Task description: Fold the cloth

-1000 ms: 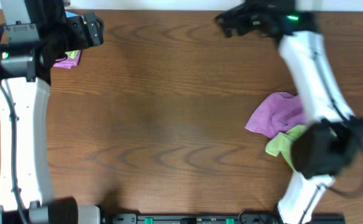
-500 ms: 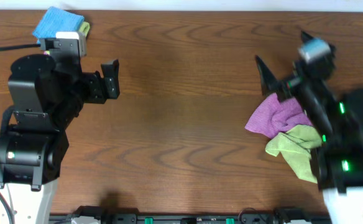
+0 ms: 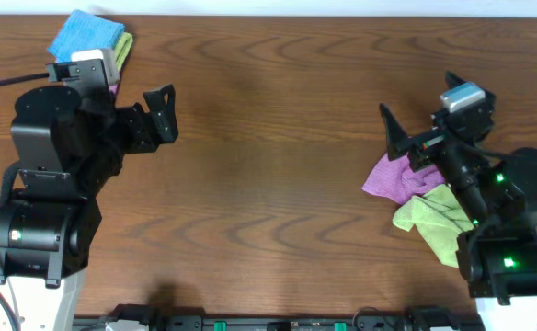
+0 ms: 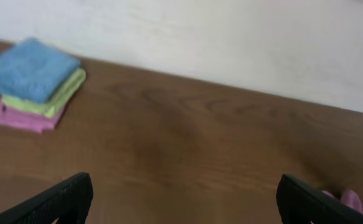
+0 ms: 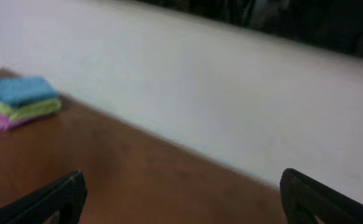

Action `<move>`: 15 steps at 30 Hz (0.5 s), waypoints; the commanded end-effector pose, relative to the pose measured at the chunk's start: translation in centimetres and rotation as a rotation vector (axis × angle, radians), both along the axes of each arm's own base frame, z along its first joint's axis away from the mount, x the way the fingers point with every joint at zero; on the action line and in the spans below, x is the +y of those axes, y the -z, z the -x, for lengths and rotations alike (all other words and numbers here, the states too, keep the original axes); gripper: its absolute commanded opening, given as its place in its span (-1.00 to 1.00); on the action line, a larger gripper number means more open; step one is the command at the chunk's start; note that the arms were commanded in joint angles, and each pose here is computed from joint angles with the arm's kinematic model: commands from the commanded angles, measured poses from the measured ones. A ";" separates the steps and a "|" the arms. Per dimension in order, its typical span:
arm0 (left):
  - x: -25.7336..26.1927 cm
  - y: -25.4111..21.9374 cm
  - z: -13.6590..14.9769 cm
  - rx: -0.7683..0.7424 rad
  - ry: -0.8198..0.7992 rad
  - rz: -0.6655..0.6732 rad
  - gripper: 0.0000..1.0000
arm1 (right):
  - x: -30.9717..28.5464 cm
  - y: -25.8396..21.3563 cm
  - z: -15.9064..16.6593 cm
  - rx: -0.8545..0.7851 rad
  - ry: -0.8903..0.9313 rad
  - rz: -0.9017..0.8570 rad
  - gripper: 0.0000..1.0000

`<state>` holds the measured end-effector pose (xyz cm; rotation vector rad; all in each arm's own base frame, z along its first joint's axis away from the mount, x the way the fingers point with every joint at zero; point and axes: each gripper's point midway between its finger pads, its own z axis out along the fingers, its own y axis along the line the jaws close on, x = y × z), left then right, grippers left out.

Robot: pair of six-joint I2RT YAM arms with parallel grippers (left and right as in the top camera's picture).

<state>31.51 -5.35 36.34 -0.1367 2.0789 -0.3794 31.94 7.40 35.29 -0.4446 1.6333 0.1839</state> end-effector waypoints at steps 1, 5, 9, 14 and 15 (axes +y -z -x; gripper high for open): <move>-0.1 0.4 0.7 0.037 -0.011 0.030 0.91 | 0.0 2.8 0.0 0.109 0.004 0.004 0.99; 0.0 2.0 1.7 0.114 -0.012 0.022 0.91 | -0.1 7.6 1.2 0.320 0.004 0.018 0.98; 1.9 4.1 3.0 0.195 -0.055 -0.113 0.91 | -0.2 12.3 3.5 0.545 0.004 0.032 0.99; 3.8 4.1 4.5 0.202 -0.125 -0.185 0.91 | -0.4 15.8 6.2 0.739 0.004 0.045 0.99; 4.0 3.8 4.8 0.182 -0.136 -0.189 0.91 | -0.4 16.2 6.5 0.762 0.005 0.046 0.98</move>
